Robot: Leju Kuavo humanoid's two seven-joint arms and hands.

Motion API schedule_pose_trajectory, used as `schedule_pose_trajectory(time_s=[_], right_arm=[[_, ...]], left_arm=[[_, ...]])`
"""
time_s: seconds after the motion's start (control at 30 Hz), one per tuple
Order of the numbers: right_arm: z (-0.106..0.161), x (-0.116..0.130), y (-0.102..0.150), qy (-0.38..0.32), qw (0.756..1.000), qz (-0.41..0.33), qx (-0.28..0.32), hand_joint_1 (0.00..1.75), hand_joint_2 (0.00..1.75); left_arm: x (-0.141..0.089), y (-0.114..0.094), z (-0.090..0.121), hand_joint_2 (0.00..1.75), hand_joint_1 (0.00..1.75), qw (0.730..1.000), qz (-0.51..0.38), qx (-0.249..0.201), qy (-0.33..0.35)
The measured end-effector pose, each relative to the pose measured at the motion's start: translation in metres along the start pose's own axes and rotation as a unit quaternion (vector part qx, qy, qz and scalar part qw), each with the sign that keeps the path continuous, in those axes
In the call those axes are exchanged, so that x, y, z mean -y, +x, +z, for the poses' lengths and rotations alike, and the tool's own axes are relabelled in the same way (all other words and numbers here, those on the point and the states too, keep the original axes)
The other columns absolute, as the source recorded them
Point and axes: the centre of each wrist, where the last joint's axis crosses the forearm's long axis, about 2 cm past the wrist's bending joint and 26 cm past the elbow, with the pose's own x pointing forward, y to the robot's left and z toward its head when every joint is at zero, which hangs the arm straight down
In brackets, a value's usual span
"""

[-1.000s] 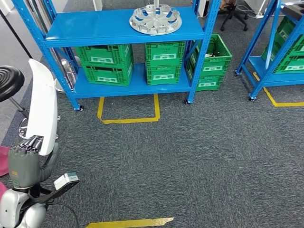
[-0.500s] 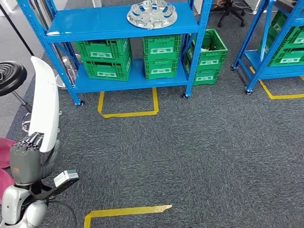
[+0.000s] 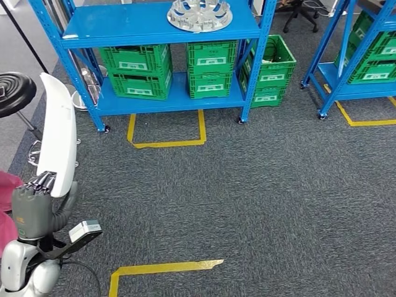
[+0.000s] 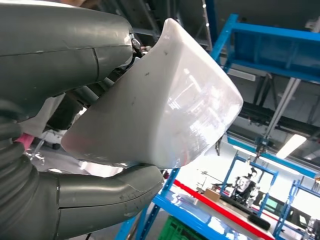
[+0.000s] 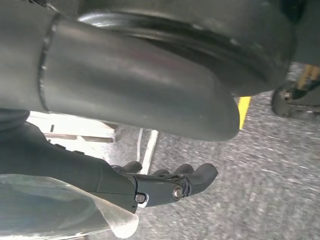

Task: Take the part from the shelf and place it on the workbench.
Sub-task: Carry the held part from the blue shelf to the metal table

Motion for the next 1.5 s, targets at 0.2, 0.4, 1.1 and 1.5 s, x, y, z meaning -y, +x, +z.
schedule_pose_trajectory(time_s=[0.2, 0.4, 1.1, 1.5], right_arm=[[-0.0003, -0.0006, -0.0021, 0.0, 1.0, 0.003, -0.001, 0.0, 0.0], [-0.0003, -0.0004, -0.0018, -0.001, 1.0, 0.003, 0.002, 0.0, 0.0], [-0.0005, -0.0001, -0.0026, -0.005, 0.999, 0.0, 0.033, 0.0, 0.0], [-0.001, -0.0004, -0.0054, -0.006, 0.999, 0.002, 0.032, 0.0, 0.0]], left_arm=[[0.001, -0.0012, -0.0006, 1.75, 1.75, 1.0, 0.006, -0.006, 0.0], [0.0013, -0.0021, -0.0025, 1.75, 1.75, 1.0, 0.005, -0.005, 0.002], [0.0026, -0.0005, -0.0071, 1.75, 1.75, 1.0, 0.011, 0.005, 0.005], [0.003, 0.0003, -0.0047, 1.75, 1.75, 1.0, 0.012, 0.004, 0.003]])
